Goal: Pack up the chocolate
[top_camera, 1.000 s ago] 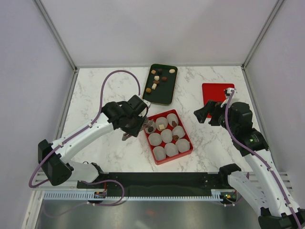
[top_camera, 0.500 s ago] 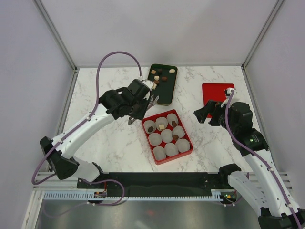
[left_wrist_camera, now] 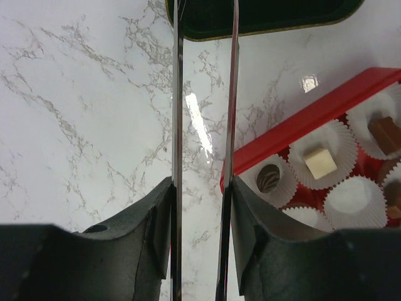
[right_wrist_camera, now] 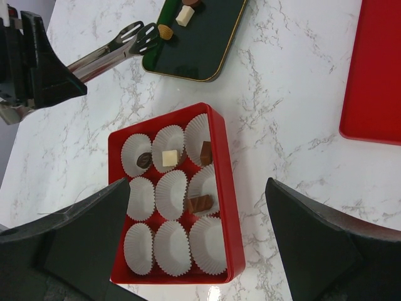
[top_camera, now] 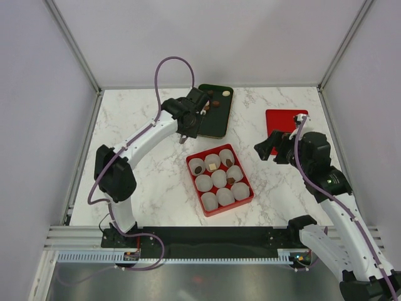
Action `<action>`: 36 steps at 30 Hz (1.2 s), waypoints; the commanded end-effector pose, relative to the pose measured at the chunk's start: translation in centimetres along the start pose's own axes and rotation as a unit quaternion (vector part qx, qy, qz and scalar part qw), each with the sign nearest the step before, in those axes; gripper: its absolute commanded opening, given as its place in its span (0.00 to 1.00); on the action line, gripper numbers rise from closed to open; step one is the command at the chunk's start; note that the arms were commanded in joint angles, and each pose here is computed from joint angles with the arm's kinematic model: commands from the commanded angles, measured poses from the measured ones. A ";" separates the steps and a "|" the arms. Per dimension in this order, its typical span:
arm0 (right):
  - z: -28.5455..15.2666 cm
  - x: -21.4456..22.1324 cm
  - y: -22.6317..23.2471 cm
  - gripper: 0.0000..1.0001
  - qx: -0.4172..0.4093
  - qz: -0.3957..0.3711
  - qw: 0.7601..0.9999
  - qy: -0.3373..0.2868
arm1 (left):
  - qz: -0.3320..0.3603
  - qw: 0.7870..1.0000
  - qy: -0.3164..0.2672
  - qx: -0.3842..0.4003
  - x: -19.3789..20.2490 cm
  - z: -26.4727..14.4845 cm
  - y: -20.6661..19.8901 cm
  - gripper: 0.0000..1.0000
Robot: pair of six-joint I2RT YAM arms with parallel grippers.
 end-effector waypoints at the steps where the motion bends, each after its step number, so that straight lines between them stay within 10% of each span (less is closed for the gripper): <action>1: -0.3 -2.1 1.3 0.98 -0.016 -0.008 0.999 -0.030 | -0.013 0.999 -0.037 -0.017 -2.6 0.5 1.4 0.46; 36: 0.4 -2.2 0.4 0.98 0.007 -0.007 0.999 -0.032 | 0.002 1.000 -0.006 -0.002 -2.9 8.1 1.7 0.40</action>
Point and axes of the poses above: each gripper's point midway between its finger pads, its own z axis out along the fingers, its own y axis along the line the jaws close on, x = y × z, the point moved 1 cm from there along -z, back along the fingers, and after that the axes turned 9 degrees about z, right-handed, at the moved point
